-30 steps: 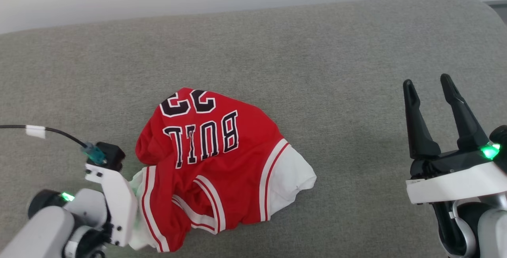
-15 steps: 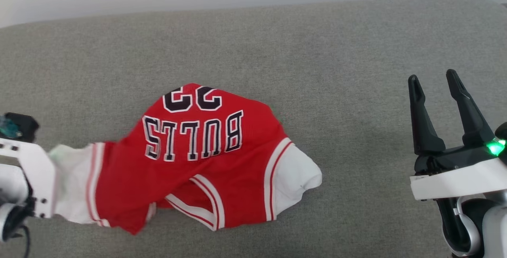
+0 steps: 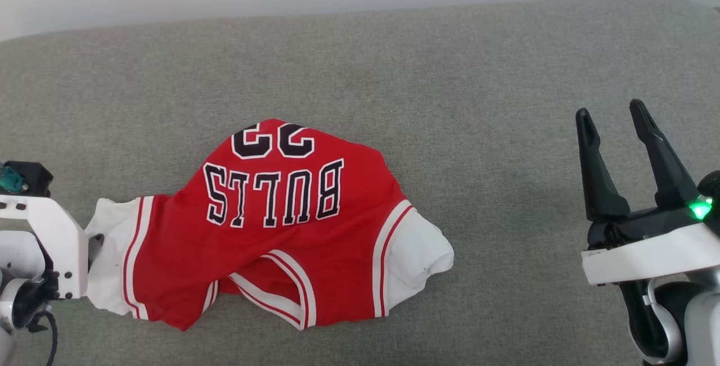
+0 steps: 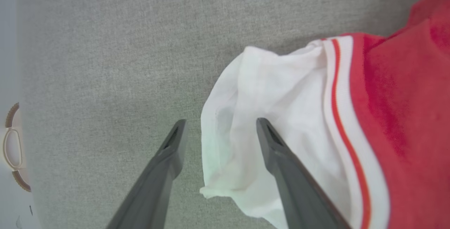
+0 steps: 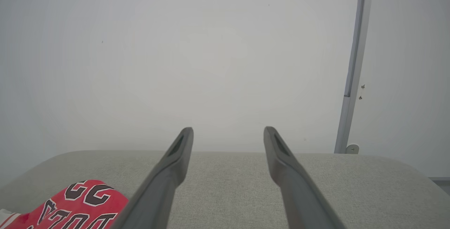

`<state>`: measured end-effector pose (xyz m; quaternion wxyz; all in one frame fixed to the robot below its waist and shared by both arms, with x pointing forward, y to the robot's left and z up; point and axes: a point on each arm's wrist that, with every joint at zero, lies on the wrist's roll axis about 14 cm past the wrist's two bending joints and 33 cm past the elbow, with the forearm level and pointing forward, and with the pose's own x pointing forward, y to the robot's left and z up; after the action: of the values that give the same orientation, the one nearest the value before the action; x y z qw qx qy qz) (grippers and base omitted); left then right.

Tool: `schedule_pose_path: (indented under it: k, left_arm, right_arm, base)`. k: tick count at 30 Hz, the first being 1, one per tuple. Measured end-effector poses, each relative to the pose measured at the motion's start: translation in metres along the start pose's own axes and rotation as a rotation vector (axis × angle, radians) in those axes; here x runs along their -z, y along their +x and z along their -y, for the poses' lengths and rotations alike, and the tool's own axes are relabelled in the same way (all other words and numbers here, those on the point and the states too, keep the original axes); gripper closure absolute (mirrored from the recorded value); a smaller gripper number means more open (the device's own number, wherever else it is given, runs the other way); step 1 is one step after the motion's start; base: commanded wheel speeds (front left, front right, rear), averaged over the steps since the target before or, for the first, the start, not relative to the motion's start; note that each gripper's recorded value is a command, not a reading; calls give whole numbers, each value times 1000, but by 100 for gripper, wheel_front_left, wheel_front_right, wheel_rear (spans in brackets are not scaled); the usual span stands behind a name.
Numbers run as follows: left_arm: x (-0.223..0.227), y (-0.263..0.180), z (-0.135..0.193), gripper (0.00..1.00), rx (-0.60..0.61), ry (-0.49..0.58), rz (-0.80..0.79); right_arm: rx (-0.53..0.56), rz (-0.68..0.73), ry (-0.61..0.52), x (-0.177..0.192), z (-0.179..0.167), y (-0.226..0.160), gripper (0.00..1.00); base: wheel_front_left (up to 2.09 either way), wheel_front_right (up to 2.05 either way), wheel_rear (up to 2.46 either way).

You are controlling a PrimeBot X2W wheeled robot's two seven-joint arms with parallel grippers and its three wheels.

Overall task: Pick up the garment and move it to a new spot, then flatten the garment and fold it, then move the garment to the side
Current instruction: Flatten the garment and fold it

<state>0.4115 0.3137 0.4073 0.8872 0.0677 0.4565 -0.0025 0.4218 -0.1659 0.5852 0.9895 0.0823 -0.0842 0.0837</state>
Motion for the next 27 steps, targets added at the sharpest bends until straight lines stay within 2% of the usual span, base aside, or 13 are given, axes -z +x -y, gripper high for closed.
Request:
schedule_pose_path:
  k: [11, 18, 19, 20, 27]
  left_arm:
    - [39, 1, 11, 0, 42, -117, -172]
    - [50, 11, 11, 0, 29, -138, -194]
    - [50, 13, 12, 18, 36, -138, -194]
    - [51, 14, 14, 100, 46, -138, -203]
    - [48, 20, 23, 100, 85, -156, -189]
  right_arm:
    - [-34, -53, -1, 6, -7, 0, 0]
    - [-85, -179, 0, 32, -16, -3, 0]
    - [-96, -212, 3, 39, -18, -4, 0]
    - [-110, -243, 6, 46, -21, -5, 0]
    - [-227, -559, 21, 109, -45, -25, 0]
  base:
    - [0, 0, 0]
    - [0, 0, 0]
    - [0, 0, 0]
    - [0, 0, 0]
    - [0, 0, 0]
